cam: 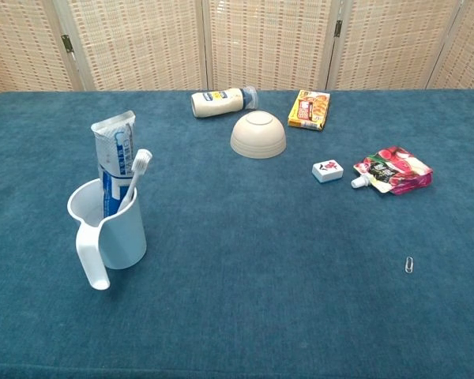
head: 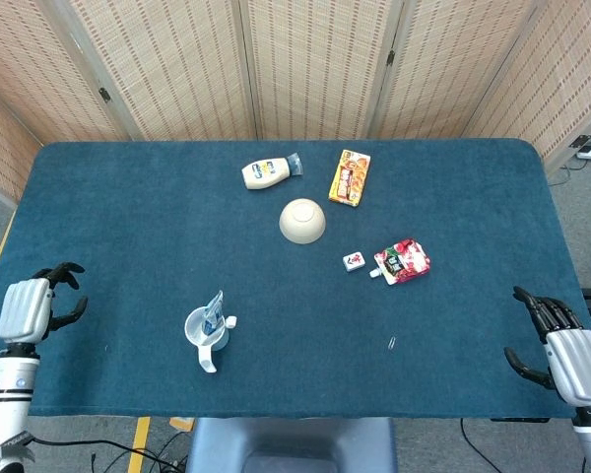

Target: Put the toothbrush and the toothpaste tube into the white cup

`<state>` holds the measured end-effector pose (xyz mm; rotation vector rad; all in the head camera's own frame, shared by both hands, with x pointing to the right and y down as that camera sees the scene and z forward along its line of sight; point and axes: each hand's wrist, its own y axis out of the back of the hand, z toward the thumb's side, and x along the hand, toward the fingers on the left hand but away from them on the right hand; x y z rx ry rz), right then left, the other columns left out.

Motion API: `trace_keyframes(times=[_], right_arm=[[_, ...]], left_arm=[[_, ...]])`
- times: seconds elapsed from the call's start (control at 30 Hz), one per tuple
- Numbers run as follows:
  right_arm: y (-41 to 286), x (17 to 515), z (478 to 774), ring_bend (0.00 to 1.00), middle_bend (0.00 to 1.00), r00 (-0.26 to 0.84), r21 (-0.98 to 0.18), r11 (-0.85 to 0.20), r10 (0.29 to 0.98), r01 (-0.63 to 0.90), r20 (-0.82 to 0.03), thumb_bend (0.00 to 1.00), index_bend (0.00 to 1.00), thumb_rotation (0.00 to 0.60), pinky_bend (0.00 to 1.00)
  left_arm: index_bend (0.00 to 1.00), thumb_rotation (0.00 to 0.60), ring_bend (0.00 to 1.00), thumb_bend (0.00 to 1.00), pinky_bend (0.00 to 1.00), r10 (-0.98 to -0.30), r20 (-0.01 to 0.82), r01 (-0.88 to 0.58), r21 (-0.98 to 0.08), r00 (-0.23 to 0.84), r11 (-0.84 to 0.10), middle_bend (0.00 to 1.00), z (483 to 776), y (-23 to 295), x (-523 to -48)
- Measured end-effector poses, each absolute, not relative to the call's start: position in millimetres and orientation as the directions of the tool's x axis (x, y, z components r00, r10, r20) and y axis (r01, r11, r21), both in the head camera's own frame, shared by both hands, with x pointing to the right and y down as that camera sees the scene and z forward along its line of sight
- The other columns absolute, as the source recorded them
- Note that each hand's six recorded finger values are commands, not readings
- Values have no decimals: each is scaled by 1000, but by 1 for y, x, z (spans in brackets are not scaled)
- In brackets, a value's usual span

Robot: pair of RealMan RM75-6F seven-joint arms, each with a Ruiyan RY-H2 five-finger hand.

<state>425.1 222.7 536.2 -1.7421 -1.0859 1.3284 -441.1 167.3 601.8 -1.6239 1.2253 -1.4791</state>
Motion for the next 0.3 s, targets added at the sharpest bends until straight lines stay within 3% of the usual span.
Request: trace_keyframes(times=[0.17,0.3], right_arm=[[224,423,538,166,182,149,-864,-437,899,250,-412,225,37,600,178],[225,424,540,166,182,148,-860,-438,899,263,-413,225,37,600,178]], left_arm=[[343,600,368,384,456,-926,363,-184,-922,-99,-342,490,592,198,-447],[330,600,341,384,439,-921,382,-194,-912,-81,-361,464,586,217,-439]])
